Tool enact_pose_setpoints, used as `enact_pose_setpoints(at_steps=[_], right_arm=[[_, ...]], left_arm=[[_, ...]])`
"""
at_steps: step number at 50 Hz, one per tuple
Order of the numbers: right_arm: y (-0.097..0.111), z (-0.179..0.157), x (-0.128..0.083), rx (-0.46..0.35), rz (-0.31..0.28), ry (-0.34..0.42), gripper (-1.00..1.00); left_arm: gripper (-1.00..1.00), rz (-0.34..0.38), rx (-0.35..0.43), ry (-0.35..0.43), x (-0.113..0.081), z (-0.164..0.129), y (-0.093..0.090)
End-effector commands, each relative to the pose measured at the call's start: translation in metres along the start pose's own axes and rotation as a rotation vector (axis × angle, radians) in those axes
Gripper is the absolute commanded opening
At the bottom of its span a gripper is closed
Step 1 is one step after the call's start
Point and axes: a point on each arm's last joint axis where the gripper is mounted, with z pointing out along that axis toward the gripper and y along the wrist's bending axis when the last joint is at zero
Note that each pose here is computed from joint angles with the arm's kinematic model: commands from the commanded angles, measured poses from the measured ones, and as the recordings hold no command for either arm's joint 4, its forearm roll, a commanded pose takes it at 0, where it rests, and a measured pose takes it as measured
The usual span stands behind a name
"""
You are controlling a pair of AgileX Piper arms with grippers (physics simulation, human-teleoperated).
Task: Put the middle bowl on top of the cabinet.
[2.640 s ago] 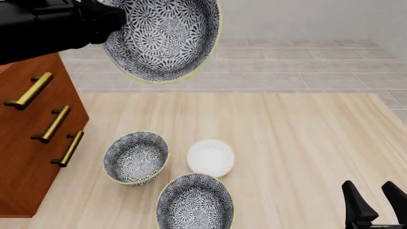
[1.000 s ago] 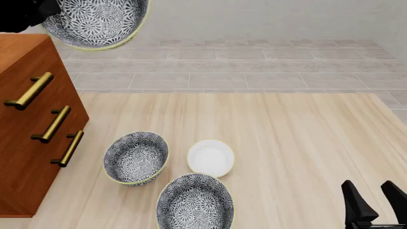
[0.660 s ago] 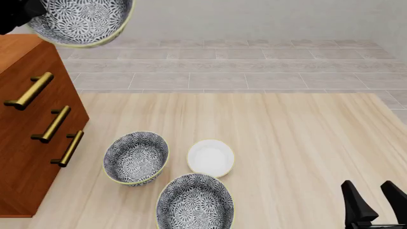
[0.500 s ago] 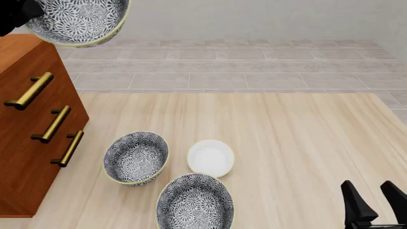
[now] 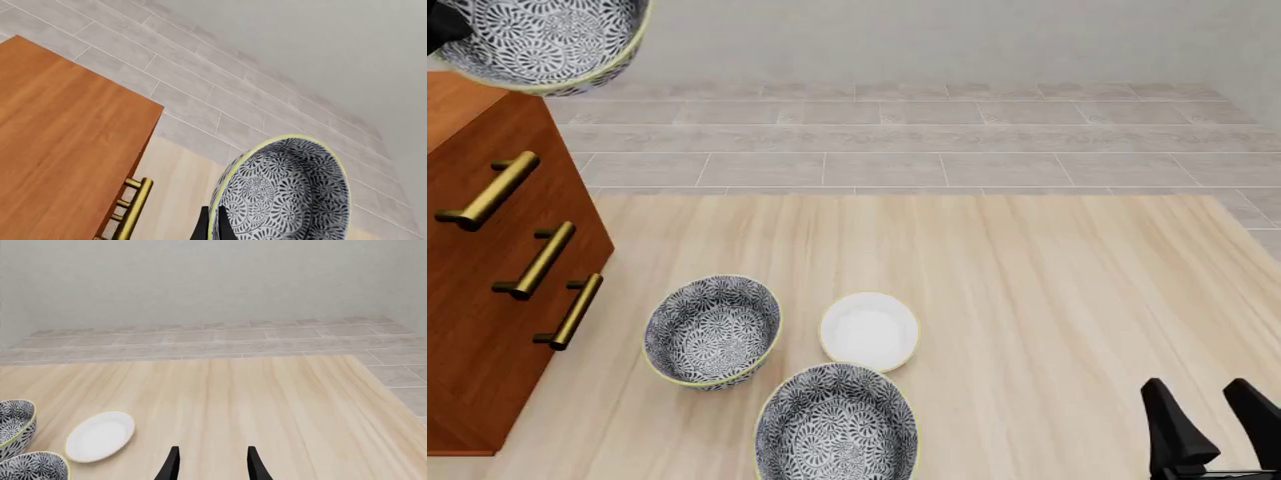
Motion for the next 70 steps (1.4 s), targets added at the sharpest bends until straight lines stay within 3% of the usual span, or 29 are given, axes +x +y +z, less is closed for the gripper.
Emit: enact_pose_setpoints(at_steps=[1,47,70], right_arm=[[0.000,0.000,0.000,-0.004,0.001,-0.001,1.00],[0.001,0.000,0.000,-0.015,0.001,0.003,1.00],[0.001,0.000,0.000,-0.022,-0.001,0.002,1.00]], left_arm=[[-1.00,-0.027,-0.026,-0.021,-0.006,-0.002,0.007],[-1.00,-0.112,-0.189,-0.075,-0.026,0.026,0.053],[-1.00,-0.156,-0.263,-0.089,-0.036,0.024,0.072]])
